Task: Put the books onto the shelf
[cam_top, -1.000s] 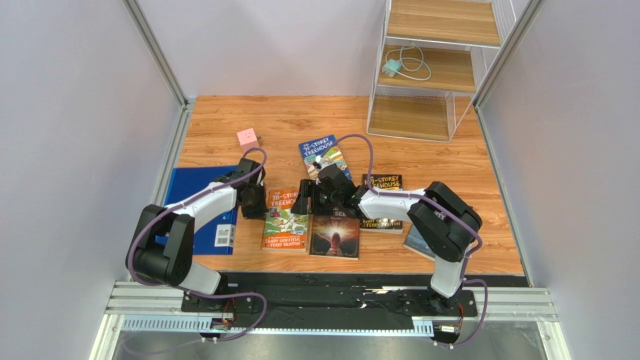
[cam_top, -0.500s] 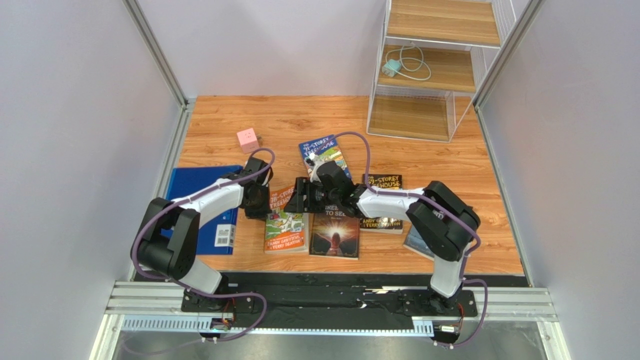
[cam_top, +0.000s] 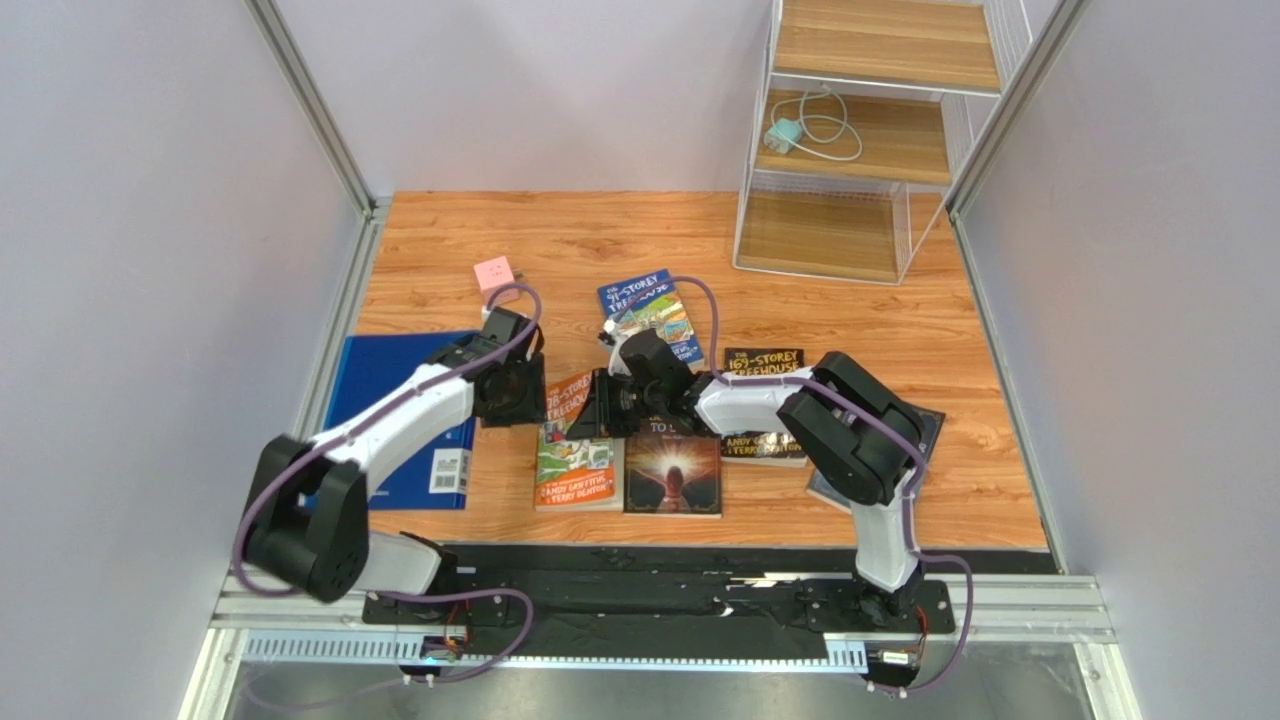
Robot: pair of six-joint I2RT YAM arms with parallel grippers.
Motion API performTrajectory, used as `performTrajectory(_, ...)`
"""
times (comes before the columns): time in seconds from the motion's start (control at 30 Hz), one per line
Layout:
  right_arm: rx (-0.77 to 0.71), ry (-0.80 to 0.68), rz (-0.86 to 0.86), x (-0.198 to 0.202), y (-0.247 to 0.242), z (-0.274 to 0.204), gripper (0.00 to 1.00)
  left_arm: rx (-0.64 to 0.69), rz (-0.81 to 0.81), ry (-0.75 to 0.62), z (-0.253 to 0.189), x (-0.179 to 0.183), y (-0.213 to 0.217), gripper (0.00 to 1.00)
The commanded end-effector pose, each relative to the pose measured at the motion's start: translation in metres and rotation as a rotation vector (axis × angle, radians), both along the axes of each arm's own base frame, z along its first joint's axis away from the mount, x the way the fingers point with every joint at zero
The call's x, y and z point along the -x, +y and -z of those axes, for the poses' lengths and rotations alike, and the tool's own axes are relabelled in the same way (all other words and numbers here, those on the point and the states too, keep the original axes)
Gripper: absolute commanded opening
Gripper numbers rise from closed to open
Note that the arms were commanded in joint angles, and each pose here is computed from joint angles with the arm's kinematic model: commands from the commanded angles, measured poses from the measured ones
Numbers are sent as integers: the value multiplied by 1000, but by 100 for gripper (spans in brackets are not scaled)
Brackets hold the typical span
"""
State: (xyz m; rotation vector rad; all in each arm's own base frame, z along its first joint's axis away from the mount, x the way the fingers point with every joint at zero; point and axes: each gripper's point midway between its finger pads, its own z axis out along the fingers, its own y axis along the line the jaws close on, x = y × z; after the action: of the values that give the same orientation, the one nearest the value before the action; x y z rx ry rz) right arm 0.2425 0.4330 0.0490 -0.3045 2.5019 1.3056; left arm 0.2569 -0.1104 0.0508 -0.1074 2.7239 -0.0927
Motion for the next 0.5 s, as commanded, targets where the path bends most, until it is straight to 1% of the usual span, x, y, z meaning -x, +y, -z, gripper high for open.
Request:
performTrajectory(0.0,-112,-168,-35,-17,-4,-73,0,42,-34,-261,-74,-15,5,78)
performTrajectory(0.03,-129,-182,-37,-20,-7,-81,0,81,-19,-334,-93,-13,4,84)
performTrajectory(0.07,-144,-194,-42,-22,-10,-88,0,103,11,-363,-96,-11,2,96)
performTrajectory(0.1,-185,-218,-59,-27,-16,-104,0,149,57,-420,-107,-13,-6,100)
performTrajectory(0.13,-209,-232,-69,-28,-18,-112,0,189,90,-485,-124,-10,-10,100)
performTrajectory(0.23,-322,-268,-99,-32,-34,-141,0,288,190,-569,-146,-4,-26,100)
performTrajectory(0.27,-378,-308,-111,-34,-36,-155,0,312,205,-580,-149,-3,-30,100)
performTrajectory(0.33,-459,-285,-152,-27,-49,-169,0,400,262,-623,-164,1,-43,100)
performTrajectory(0.37,-508,-317,-169,-27,-51,-182,0,430,284,-631,-165,3,-48,100)
performTrajectory(0.4,-529,-306,-208,-21,-54,-184,0,506,331,-667,-178,5,-60,100)
performTrajectory(0.47,-554,-310,-241,-16,-55,-192,0,585,399,-697,-185,11,-73,100)
